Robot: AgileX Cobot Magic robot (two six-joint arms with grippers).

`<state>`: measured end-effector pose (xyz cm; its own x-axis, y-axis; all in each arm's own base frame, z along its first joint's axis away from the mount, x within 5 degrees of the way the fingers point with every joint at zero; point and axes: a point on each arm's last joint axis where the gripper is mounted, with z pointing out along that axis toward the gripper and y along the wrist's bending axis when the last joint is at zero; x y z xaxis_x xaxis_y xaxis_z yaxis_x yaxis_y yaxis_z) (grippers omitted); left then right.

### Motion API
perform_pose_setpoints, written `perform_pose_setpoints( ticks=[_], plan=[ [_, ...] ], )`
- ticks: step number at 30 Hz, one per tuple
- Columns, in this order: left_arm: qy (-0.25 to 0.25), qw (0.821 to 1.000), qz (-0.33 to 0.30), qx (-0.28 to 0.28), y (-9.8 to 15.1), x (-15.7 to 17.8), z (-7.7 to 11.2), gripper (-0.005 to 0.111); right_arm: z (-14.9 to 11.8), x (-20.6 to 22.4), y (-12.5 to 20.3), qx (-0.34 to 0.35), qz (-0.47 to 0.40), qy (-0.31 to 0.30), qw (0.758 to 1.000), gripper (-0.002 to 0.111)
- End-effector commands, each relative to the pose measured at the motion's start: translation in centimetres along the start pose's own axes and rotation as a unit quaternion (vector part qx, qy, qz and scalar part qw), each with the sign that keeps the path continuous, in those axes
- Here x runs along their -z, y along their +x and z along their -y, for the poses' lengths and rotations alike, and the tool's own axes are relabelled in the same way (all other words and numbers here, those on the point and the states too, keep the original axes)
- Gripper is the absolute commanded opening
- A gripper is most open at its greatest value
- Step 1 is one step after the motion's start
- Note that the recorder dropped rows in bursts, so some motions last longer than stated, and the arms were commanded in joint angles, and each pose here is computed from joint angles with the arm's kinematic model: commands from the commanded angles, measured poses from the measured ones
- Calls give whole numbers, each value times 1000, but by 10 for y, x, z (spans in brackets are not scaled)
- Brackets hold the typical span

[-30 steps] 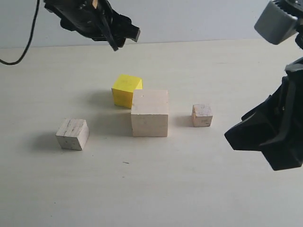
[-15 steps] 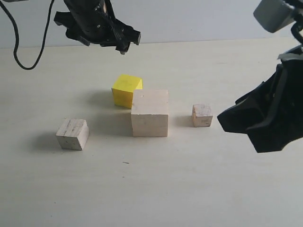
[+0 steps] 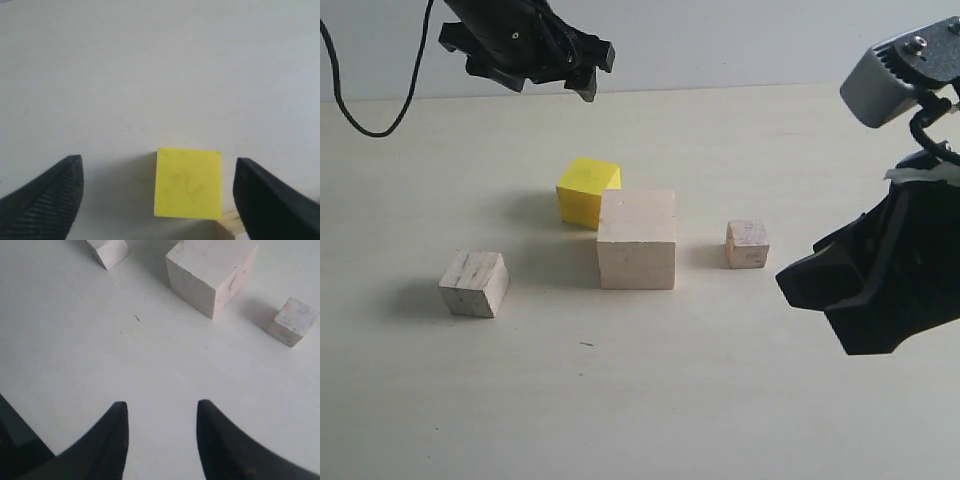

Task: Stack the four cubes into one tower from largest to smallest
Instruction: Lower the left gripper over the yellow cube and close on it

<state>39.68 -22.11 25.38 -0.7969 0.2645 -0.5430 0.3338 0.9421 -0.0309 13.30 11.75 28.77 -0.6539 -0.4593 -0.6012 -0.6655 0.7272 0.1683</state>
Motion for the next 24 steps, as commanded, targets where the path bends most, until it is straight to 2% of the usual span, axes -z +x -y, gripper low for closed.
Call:
perform_pose_setpoints(
  ticks=[1, 9, 11, 13, 17, 24],
  plan=[
    [7, 1000, 16, 3, -4, -2, 1, 79, 1, 0, 0, -5, 6, 0, 1000, 42],
    [-5, 999, -52, 2, 13, -31, 1, 79, 1, 0, 0, -7, 6, -1, 1000, 42],
    [7, 998, -60, 8, 15, -38, 2, 79, 0, 0, 0, -8, 6, -2, 1000, 42],
    [21, 998, -57, 5, 15, -40, 5, 79, 0, 0, 0, -8, 6, -2, 1000, 42],
    [55, 998, -38, -2, 12, -46, 11, 90, 0, 0, 0, -8, 6, -2, 1000, 42],
    [62, 997, -39, -10, 4, -66, 15, 91, 1, 0, -1, -8, 9, -2, 1000, 42]
  ],
)
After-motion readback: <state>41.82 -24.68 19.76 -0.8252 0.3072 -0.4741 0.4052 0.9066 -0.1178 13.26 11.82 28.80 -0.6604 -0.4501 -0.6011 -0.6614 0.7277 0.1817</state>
